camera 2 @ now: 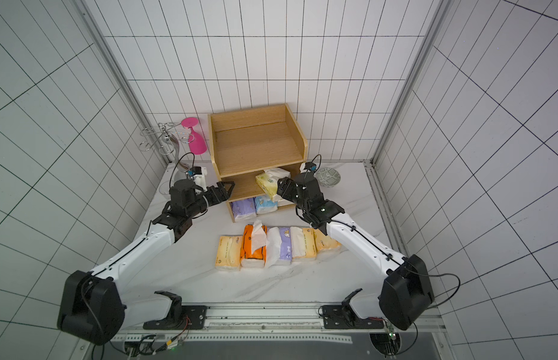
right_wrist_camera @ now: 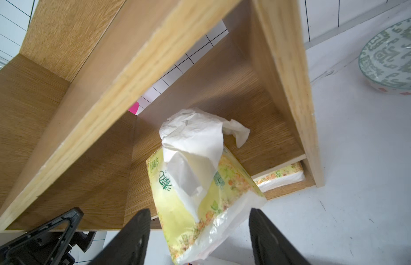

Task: Remove the tissue boxes from the shelf
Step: Pick up a box of tissues from the shelf.

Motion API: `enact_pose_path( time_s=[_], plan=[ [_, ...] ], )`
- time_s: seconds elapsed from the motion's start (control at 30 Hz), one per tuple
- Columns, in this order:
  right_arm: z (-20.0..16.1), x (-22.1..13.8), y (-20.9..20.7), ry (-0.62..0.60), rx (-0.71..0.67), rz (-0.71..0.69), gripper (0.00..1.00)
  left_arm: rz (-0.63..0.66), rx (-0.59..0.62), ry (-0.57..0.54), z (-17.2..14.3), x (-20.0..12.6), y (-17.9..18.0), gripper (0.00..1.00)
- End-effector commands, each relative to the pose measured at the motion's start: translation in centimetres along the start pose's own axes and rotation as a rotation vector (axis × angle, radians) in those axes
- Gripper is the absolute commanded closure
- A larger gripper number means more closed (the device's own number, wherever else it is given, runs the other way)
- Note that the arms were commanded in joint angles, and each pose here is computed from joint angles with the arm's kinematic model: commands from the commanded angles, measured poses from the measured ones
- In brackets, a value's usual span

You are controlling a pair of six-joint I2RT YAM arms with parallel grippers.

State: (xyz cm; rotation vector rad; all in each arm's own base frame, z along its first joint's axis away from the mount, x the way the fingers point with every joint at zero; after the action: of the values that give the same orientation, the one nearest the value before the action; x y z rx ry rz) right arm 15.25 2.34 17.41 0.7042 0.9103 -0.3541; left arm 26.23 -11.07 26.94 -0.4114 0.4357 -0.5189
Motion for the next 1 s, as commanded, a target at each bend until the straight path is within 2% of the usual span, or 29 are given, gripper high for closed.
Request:
enact_pose_path(
  time_s=[0.0,0.13,0.23,0.37,0.6,0.77,0.97],
  plan=[
    [2.5,-0.1,1.5,0.01,-0.004,0.028,0.28,-0.035,0.042,-0.03,1.0,-0.2,-0.8,0.05],
    [3.5,3.4,2.1,0.172,0.016,0.072,0.33,-0.053,0.052,-0.011,0.6,-0.2,-0.8,0.05],
    [3.2,5.3,2.9,0.246,0.022,0.144,0.38,-0.054,0.066,-0.007,0.5,-0.3,-0.8,0.05],
    [2.7,6.7,3.6,0.278,0.024,0.201,0.4,-0.056,0.078,0.001,0.4,-0.1,-0.7,0.04],
    [1.3,7.9,5.6,0.311,-0.053,0.196,0.44,0.01,0.077,-0.024,1.0,0.9,0.0,0.02],
    [1.0,7.7,6.3,0.296,-0.081,0.188,0.43,0.02,0.07,-0.034,1.7,2.0,0.3,0.02],
    [2.5,3.4,7.1,0.132,-0.062,0.246,0.41,0.057,0.063,-0.037,2.5,3.3,1.0,0.02]
  ],
)
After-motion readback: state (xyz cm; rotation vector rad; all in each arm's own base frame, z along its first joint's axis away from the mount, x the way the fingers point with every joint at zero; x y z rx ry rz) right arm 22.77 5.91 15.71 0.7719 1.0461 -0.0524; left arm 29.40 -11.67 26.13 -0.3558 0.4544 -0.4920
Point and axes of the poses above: each gripper's point midway between its finger pads, its own x axis out along the fingers, its own y axis along the line the jaws close on, z = x × y, the point moved 9 cm from there along -x, back along the fingers, and after that the axes turned 14 degrees about x, right-handed, at the moved point
